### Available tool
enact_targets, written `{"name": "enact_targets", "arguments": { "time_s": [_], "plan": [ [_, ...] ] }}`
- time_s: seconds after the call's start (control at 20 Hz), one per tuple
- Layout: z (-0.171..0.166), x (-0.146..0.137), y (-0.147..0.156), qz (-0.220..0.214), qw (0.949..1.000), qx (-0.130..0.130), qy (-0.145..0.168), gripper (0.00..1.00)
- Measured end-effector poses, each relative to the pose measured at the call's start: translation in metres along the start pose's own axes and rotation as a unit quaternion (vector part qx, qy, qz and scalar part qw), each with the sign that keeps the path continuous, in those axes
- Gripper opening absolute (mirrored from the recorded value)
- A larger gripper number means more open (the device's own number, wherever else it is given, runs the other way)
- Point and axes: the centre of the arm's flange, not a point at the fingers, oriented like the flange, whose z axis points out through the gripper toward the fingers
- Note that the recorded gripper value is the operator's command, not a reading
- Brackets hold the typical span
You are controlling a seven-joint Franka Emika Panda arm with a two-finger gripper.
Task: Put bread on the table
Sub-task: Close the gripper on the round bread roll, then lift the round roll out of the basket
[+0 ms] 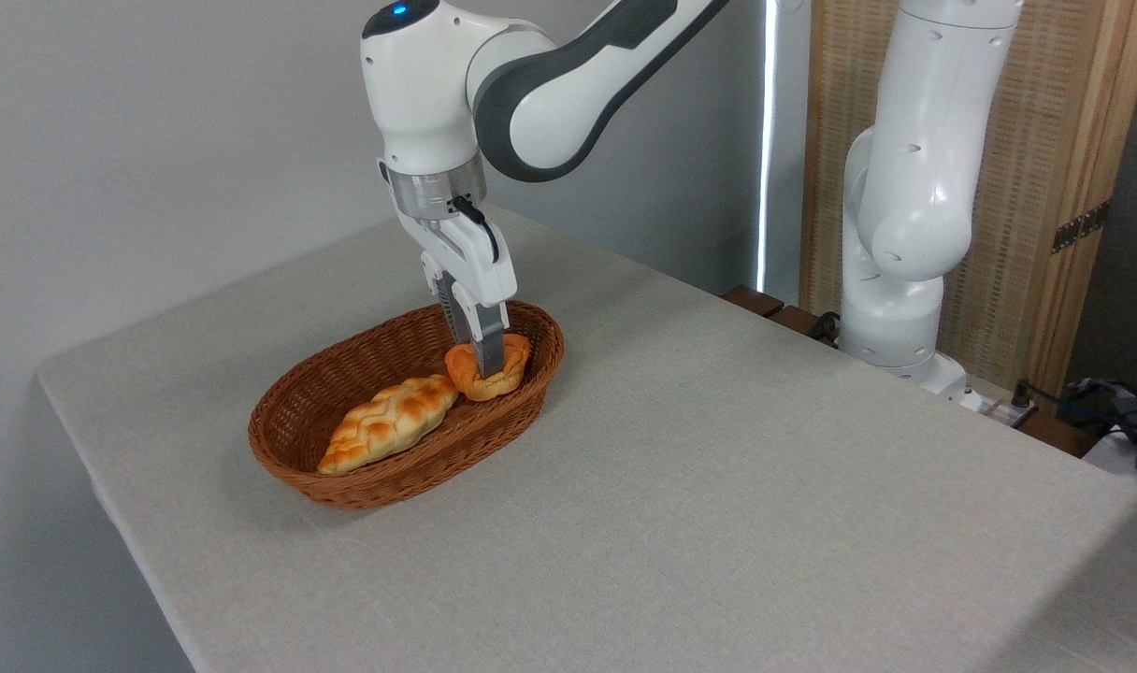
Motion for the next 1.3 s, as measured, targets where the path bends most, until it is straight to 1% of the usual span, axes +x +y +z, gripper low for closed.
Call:
{"name": "enact_targets", "arguments": {
  "time_s": [0.1, 0.25, 0.55, 0.8, 1.05, 1.15, 1.3],
  "plan": [
    [0.000, -0.001, -0.001, -0.001, 1.0000, 0.000, 0.000, 0.42],
    [-0.003, -0.002, -0.003, -0.004, 1.0000, 0.000, 0.003, 0.38],
    [-0.016, -0.004, -0.011, -0.011, 0.9999, 0.001, 0.012, 0.38],
    [-0.054, -0.010, -0.033, -0.031, 0.9994, -0.007, 0.011, 0.38],
    [-0.097, -0.017, -0.059, -0.053, 0.9982, -0.003, 0.029, 0.39],
    [-0.111, -0.023, -0.074, -0.050, 0.9979, 0.003, 0.041, 0.39],
    [-0.125, -0.036, -0.097, -0.032, 0.9981, 0.008, 0.052, 0.41]
  ]
}}
